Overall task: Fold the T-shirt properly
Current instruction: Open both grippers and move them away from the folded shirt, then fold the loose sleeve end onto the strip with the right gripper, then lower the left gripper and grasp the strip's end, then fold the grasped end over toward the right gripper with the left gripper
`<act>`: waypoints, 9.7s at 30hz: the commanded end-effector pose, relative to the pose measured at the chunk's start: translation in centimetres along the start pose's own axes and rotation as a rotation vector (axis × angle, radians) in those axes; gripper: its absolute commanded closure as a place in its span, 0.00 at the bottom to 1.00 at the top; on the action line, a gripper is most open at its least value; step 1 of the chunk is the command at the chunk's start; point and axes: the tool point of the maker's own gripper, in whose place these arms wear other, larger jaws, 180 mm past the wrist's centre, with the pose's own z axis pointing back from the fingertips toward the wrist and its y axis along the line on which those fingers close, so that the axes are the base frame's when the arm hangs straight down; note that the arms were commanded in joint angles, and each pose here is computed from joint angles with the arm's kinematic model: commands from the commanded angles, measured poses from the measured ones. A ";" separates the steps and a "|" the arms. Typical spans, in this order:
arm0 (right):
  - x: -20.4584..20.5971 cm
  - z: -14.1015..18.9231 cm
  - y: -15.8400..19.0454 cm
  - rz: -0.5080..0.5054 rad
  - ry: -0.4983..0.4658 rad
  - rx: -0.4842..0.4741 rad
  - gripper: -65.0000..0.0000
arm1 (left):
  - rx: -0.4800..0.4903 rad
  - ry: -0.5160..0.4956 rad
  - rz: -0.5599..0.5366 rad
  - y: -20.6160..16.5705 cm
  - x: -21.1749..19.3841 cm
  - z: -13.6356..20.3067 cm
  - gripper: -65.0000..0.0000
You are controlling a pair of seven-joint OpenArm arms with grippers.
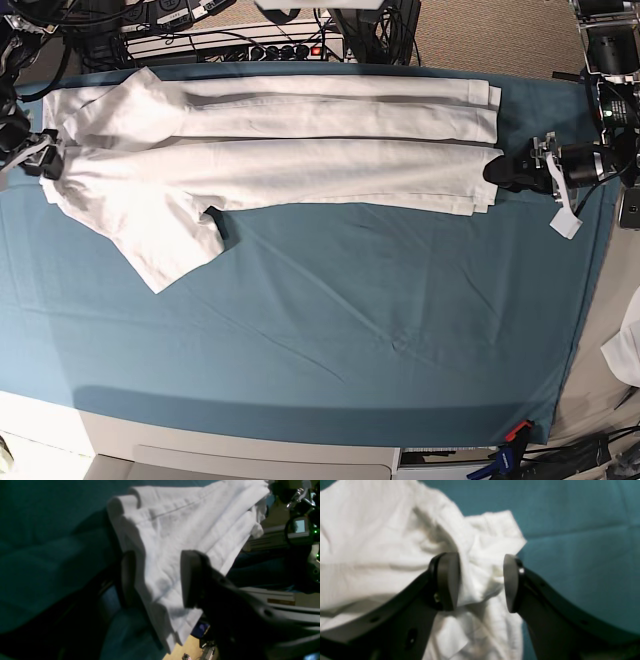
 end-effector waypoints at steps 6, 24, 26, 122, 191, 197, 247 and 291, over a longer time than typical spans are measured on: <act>9.2 2.5 -2.4 -0.029 -0.282 -0.057 0.56 | 0.018 -0.095 -0.217 -3.2 5.1 2.3 0.59; 11.3 -13.3 9.1 -0.090 -0.068 0.232 0.56 | 0.184 -0.174 -0.530 -6.7 9.6 3.7 0.59; 11.2 -14.5 9.5 -0.142 -0.048 0.254 0.56 | 0.185 -0.174 -0.530 -6.7 9.6 3.7 0.59; 4.7 9.1 12.0 0.083 -0.316 -0.085 0.56 | 0.486 0.059 -0.129 0.8 -3.3 3.6 0.43; 4.1 9.7 8.1 0.114 -0.273 -0.295 0.56 | 0.099 -0.008 0.185 -1.4 -5.8 -2.0 0.70; 4.1 9.7 8.1 0.115 -0.273 -0.295 0.56 | 0.086 -0.015 0.146 -1.6 -5.5 -2.1 0.74; -0.6 7.1 1.9 -0.015 -0.114 -0.370 0.56 | -0.434 0.021 -0.615 -32.7 -2.6 -25.0 1.00; -0.4 7.0 2.0 -0.019 -0.124 -0.362 0.56 | -0.550 -0.041 -0.627 -35.1 -1.5 -24.4 0.72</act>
